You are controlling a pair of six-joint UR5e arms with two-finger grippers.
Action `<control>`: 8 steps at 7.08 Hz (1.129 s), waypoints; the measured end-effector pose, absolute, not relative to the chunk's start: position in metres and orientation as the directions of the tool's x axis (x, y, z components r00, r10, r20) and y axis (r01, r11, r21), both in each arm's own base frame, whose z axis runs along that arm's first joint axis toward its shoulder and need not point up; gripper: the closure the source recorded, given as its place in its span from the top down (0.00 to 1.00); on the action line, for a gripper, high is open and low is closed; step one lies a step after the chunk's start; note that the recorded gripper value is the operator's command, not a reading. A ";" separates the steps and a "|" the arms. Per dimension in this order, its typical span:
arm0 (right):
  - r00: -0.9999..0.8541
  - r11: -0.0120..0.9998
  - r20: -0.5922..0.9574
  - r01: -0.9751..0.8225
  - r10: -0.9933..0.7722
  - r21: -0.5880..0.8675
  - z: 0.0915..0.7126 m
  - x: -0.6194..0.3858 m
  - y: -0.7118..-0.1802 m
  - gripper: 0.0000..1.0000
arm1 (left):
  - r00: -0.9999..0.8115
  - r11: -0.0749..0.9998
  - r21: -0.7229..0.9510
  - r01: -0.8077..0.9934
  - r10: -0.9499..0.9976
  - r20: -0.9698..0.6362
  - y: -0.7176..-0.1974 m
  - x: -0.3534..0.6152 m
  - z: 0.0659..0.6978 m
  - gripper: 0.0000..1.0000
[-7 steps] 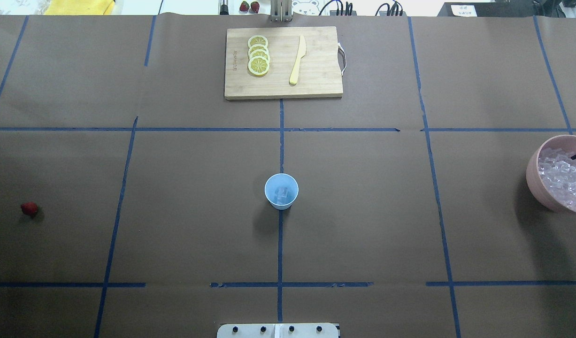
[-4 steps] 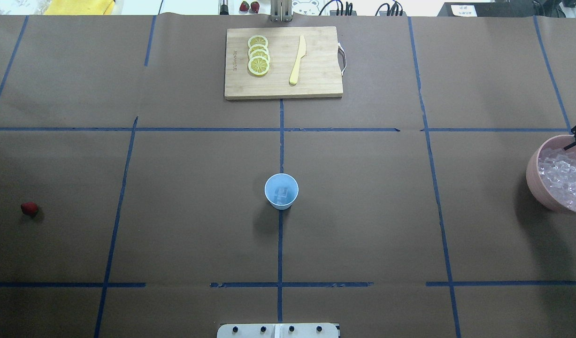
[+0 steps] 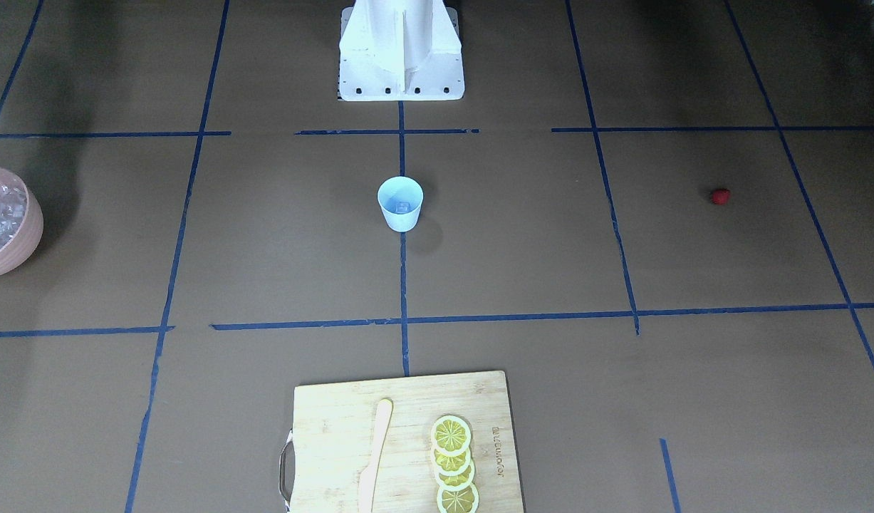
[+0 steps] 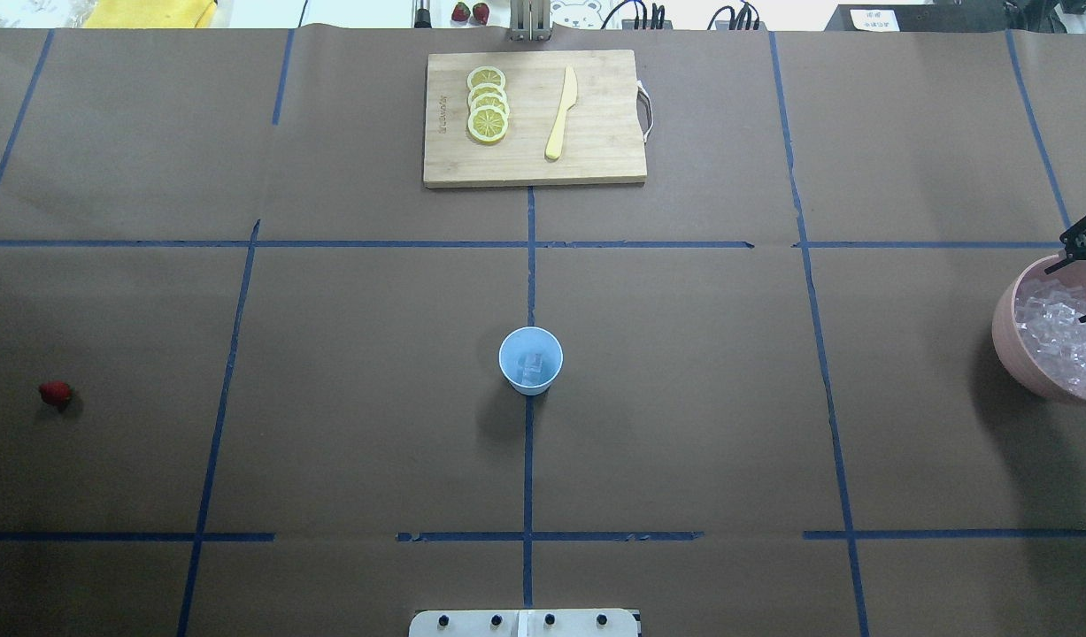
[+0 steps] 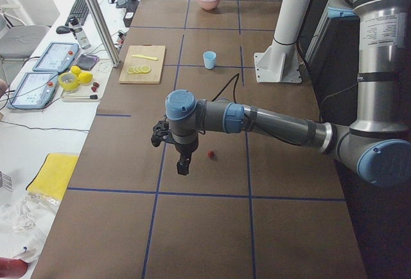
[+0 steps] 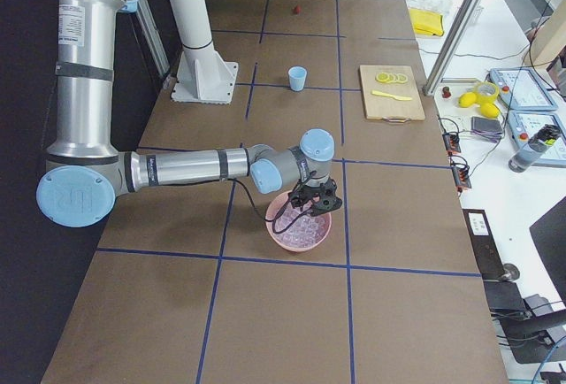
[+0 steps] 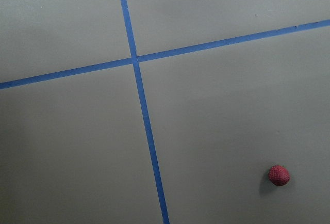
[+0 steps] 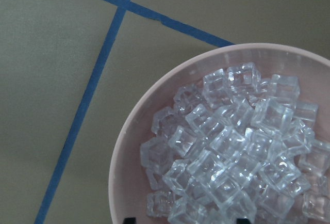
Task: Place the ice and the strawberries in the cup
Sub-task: 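Grasp a third batch of ice cubes with the right gripper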
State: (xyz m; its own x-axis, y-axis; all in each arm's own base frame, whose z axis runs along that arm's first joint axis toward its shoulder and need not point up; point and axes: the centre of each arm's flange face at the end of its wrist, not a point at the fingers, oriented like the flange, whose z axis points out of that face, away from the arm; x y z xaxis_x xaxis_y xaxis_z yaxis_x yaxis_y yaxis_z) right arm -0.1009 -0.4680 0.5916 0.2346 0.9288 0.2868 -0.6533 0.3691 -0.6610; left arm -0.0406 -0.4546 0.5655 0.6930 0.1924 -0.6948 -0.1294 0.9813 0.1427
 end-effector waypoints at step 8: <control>0.286 0.395 0.273 -0.637 0.919 -0.662 0.599 -0.127 -0.460 0.69 | 0.692 0.981 0.144 -0.130 0.194 -0.695 -0.454 -0.041 0.565 1.00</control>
State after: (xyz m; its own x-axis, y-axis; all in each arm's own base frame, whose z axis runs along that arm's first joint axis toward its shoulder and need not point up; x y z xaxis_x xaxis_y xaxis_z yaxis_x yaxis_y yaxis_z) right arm -0.1271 -0.4604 0.5993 0.2857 0.9185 0.2734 -0.6372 0.3951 -0.6617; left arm -0.0406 -0.4543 0.5655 0.6920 0.1936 -0.6954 -0.1300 0.9810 0.1437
